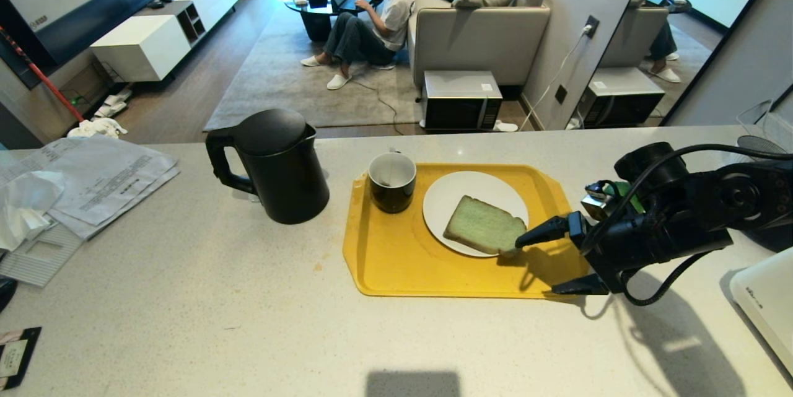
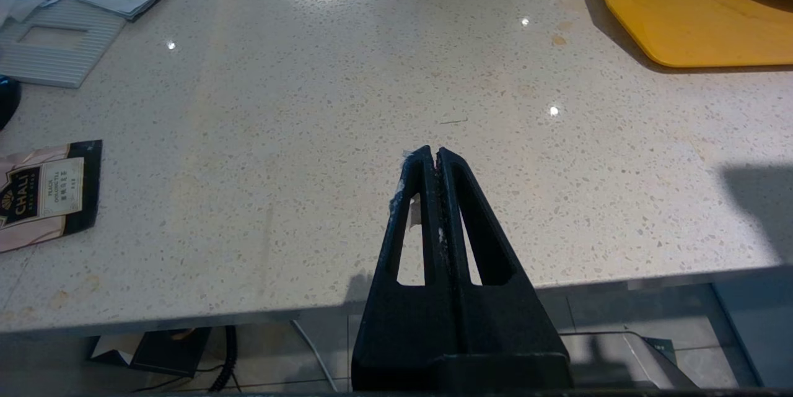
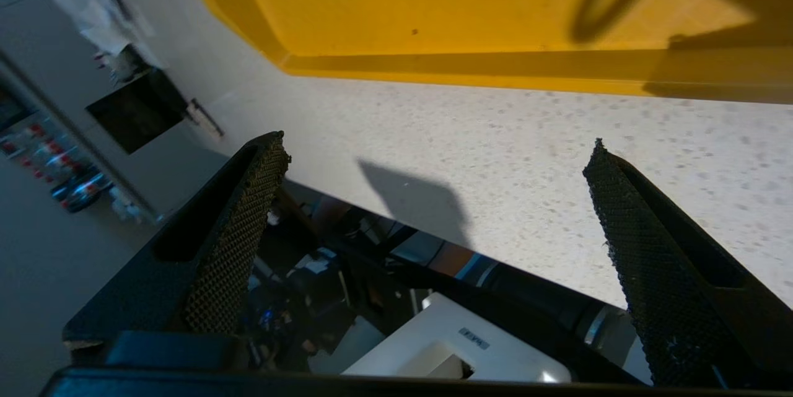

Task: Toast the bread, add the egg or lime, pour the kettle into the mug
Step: Pick up the bread slice

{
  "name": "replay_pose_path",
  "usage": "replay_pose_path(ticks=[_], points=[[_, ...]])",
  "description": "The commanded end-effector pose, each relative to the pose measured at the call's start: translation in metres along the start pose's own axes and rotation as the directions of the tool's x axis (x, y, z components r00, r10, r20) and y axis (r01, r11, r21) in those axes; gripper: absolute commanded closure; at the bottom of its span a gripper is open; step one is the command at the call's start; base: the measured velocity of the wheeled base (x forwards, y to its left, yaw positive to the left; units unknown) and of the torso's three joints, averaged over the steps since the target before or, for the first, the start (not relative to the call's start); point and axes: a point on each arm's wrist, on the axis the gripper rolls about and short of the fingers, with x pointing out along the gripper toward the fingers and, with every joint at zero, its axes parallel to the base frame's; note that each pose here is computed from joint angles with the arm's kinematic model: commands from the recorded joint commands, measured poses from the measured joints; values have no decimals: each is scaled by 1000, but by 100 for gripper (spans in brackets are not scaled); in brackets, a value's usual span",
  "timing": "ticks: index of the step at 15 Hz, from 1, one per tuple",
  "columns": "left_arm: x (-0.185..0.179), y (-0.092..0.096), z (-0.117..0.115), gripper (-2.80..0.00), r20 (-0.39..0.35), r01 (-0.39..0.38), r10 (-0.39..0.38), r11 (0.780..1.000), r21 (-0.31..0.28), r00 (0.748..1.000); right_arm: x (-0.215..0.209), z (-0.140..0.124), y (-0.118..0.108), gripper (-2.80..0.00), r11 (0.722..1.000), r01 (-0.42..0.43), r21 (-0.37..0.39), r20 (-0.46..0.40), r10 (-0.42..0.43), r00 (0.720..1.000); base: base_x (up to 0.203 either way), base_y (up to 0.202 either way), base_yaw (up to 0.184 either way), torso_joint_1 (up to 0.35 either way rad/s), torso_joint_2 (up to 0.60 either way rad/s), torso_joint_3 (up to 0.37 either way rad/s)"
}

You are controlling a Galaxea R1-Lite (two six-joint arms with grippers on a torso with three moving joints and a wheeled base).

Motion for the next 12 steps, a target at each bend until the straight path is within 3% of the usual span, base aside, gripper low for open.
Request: replay_pose_path(ticks=[1,12], points=[[0,0,0,0,0,0,0,1000,0,1000,3,7,4,-280,1000,-24,7,-10,24,1000,0,0,0,0,0,0],[0,0,0,0,0,0,0,1000,0,1000,41,50,-1,-280,999,-32,36,-24,33,999,0,0,0,0,0,0]])
